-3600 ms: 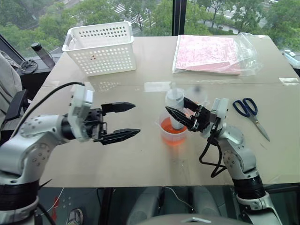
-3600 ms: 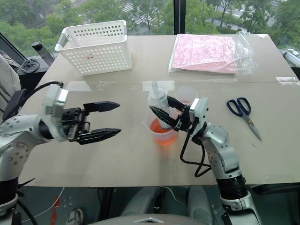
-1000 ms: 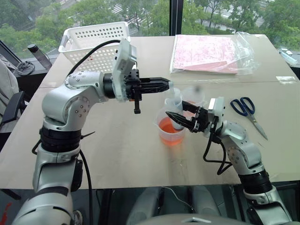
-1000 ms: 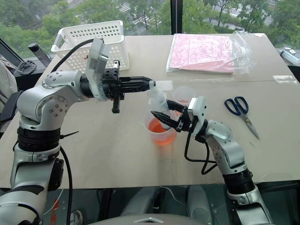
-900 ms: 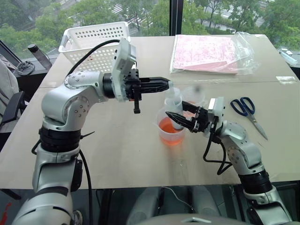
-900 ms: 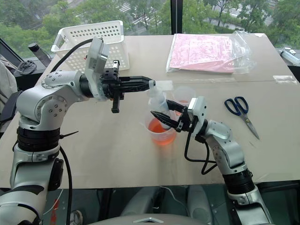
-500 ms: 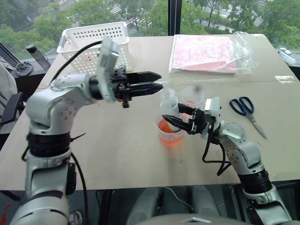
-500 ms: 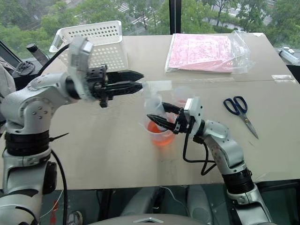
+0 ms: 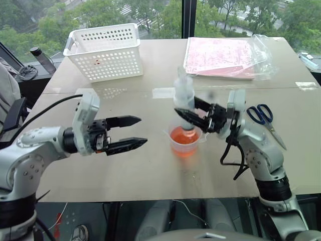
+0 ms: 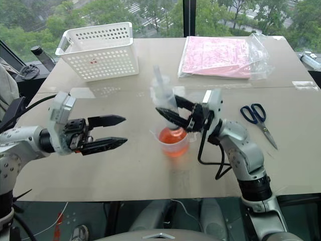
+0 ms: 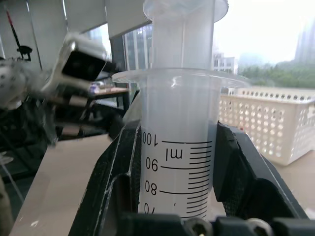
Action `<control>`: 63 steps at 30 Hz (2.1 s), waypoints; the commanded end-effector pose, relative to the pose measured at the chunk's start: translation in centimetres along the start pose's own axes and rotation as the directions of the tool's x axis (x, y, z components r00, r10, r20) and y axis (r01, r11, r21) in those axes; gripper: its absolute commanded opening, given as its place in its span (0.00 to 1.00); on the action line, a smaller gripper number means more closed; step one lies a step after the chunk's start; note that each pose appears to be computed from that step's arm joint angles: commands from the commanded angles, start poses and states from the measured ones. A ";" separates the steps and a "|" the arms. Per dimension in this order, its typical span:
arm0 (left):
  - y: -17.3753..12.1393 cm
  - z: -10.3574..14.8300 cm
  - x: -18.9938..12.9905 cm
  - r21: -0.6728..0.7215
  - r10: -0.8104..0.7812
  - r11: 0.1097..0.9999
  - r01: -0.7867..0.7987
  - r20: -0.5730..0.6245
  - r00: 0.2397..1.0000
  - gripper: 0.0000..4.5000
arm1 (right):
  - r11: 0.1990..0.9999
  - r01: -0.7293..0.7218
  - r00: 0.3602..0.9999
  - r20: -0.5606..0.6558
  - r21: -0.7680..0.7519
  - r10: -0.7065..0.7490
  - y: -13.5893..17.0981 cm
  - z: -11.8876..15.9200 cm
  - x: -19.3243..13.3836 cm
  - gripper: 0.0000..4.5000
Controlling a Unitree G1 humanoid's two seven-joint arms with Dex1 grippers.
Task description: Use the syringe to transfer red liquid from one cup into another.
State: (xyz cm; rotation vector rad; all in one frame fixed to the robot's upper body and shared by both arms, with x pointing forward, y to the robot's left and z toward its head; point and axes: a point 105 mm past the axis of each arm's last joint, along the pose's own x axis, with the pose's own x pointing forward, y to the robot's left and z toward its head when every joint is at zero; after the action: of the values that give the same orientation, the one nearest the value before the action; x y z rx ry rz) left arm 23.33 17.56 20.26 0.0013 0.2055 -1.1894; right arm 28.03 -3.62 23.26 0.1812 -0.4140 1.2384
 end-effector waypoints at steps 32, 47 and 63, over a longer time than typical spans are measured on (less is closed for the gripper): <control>1.8 4.9 2.1 0.143 0.019 0.989 -0.045 0.177 0.984 0.99 | 0.950 0.282 0.959 0.068 -0.132 -0.275 -9.1 -0.4 -2.9 0.34; 8.0 14.3 15.2 0.341 0.025 0.932 -0.120 0.271 0.962 0.99 | 0.954 0.229 0.973 0.021 -0.193 -0.230 -8.9 -1.6 -2.7 0.34; 6.2 13.4 17.3 0.451 -0.149 0.891 0.047 0.194 0.970 0.38 | 0.971 0.098 0.993 -0.048 -0.217 -0.111 -7.7 -1.9 -2.2 0.34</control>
State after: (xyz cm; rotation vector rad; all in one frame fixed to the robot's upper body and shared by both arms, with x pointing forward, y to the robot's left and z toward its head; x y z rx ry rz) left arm 38.10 3.31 28.88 0.2173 -0.2288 -1.2660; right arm 35.78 -8.38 19.47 0.0204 -0.4114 1.0223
